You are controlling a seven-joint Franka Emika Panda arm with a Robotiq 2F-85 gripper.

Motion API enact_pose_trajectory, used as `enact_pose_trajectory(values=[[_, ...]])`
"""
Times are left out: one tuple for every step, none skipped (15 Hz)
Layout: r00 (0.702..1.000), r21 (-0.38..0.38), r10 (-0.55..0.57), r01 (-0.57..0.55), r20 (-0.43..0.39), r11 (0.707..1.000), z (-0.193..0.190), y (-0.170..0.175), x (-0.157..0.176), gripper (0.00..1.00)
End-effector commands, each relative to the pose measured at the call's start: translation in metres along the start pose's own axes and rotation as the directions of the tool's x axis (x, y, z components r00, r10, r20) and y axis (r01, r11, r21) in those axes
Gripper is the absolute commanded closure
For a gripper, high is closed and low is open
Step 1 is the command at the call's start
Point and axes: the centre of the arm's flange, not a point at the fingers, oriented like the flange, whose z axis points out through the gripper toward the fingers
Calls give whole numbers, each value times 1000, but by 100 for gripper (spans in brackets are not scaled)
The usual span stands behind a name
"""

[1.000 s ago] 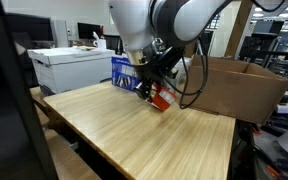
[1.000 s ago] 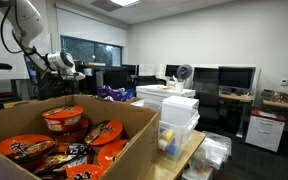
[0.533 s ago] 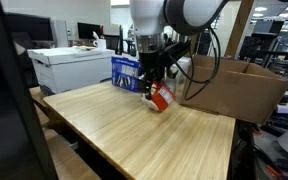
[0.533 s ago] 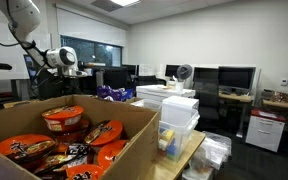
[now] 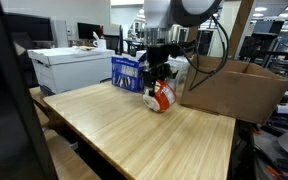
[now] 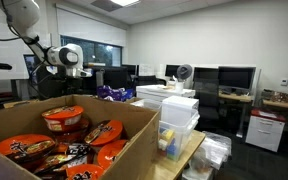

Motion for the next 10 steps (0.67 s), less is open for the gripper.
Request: enact_pose_trajectory(values=[[999,59,-20,17,42,998,14,11,-12,22],[999,67,-18,15,45,998,14,12,-12,16],[999,76,-16,13,47,997,15,13,-11,16],[998,84,-17,12,54,996,16,14,-10,12],[998,92,-14,8,61,996,19,14,-11,5],[997,100,-16,9,73,995,23,14,-12,3],[996,107,-17,8,83,994,27,14,-12,1],[996,113,-18,8,93,994,30,13,-13,0],[995,115,-18,6,103,993,34,13,-14,0],[994,116,-19,6,112,993,37,12,-14,0]])
